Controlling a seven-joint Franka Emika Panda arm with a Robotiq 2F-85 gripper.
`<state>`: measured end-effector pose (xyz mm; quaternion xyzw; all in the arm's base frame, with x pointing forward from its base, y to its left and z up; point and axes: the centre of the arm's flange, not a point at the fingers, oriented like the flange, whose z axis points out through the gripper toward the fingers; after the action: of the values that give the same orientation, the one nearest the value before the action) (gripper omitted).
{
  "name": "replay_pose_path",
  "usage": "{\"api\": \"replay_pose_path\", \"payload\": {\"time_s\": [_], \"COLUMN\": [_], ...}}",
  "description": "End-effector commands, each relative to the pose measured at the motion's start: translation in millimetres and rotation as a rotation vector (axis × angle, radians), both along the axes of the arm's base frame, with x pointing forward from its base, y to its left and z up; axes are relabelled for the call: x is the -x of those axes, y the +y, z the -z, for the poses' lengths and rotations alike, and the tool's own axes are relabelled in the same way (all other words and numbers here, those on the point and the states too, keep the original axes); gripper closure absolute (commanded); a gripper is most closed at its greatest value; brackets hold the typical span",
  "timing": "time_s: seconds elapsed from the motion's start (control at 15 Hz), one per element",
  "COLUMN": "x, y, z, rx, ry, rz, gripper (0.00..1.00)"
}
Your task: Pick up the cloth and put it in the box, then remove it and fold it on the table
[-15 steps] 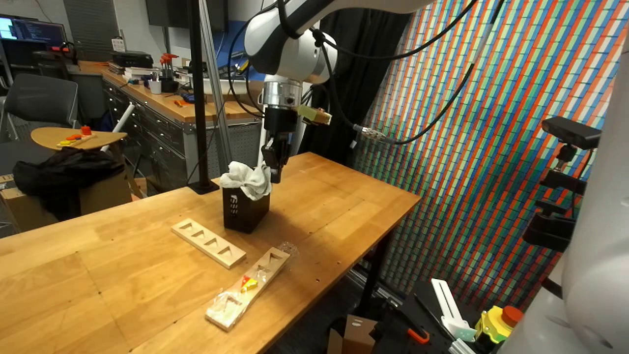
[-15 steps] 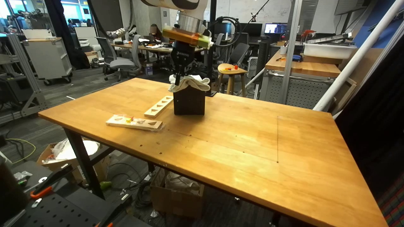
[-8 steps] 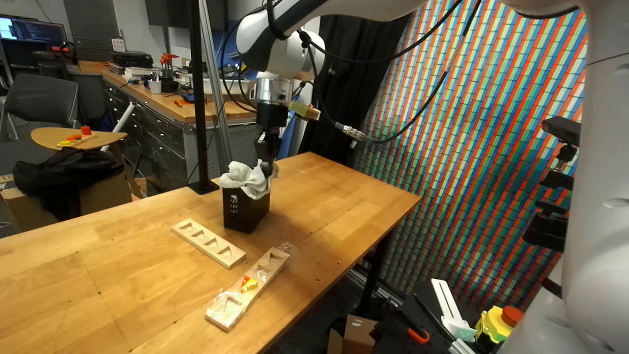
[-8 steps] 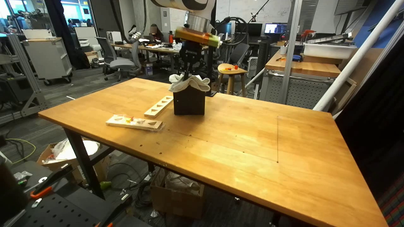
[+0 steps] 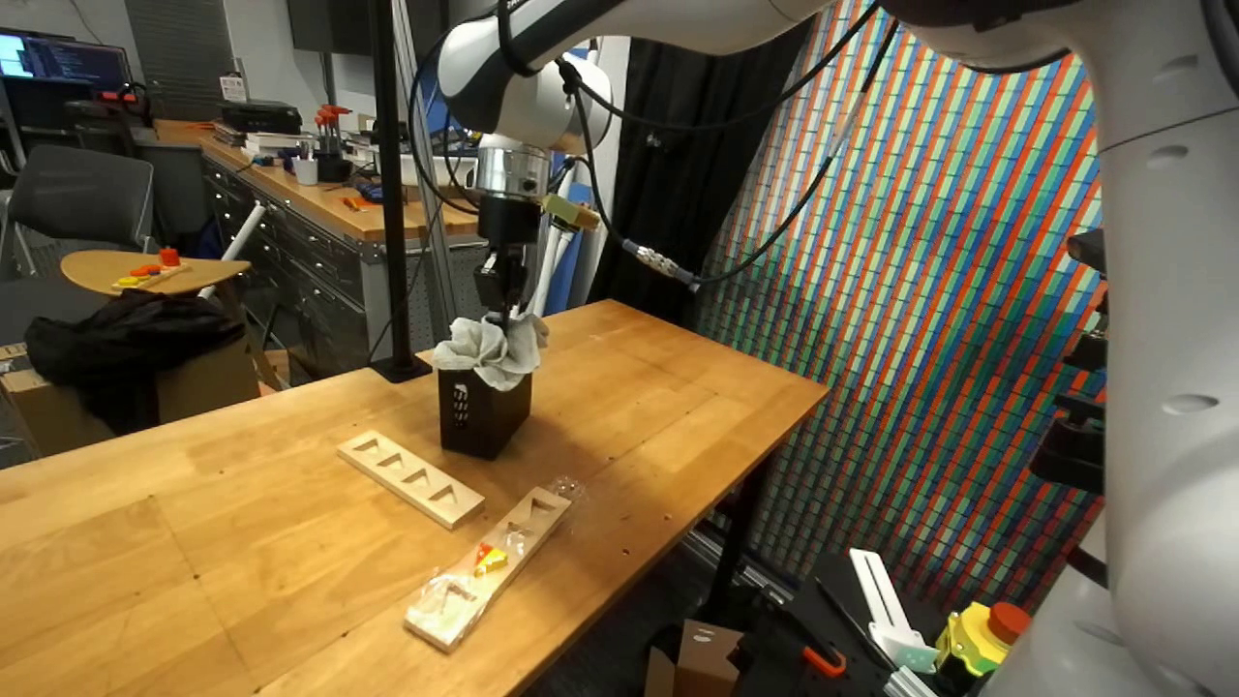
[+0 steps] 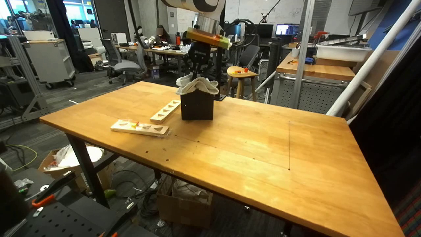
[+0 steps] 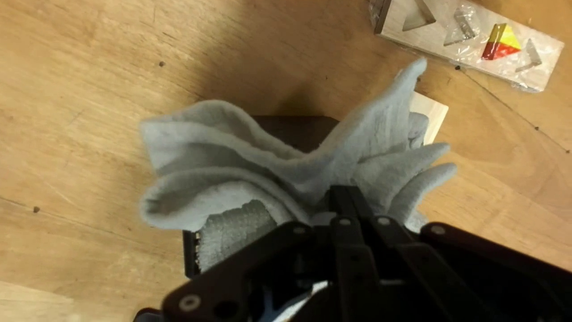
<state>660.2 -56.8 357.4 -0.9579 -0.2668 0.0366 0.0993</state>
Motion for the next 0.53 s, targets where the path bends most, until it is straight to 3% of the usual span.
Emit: {"api": "replay_pose_path", "payload": {"time_s": [0.0,0.47], "x": [-22.6,-32.8], "y": [6.3,5.5], "z": [-4.6,-1.6], "rx": [-0.042,-0.047], "ry": [-0.003,0.01], "rz": [-0.027,-0.048], "gripper": [0.97,0.97]}}
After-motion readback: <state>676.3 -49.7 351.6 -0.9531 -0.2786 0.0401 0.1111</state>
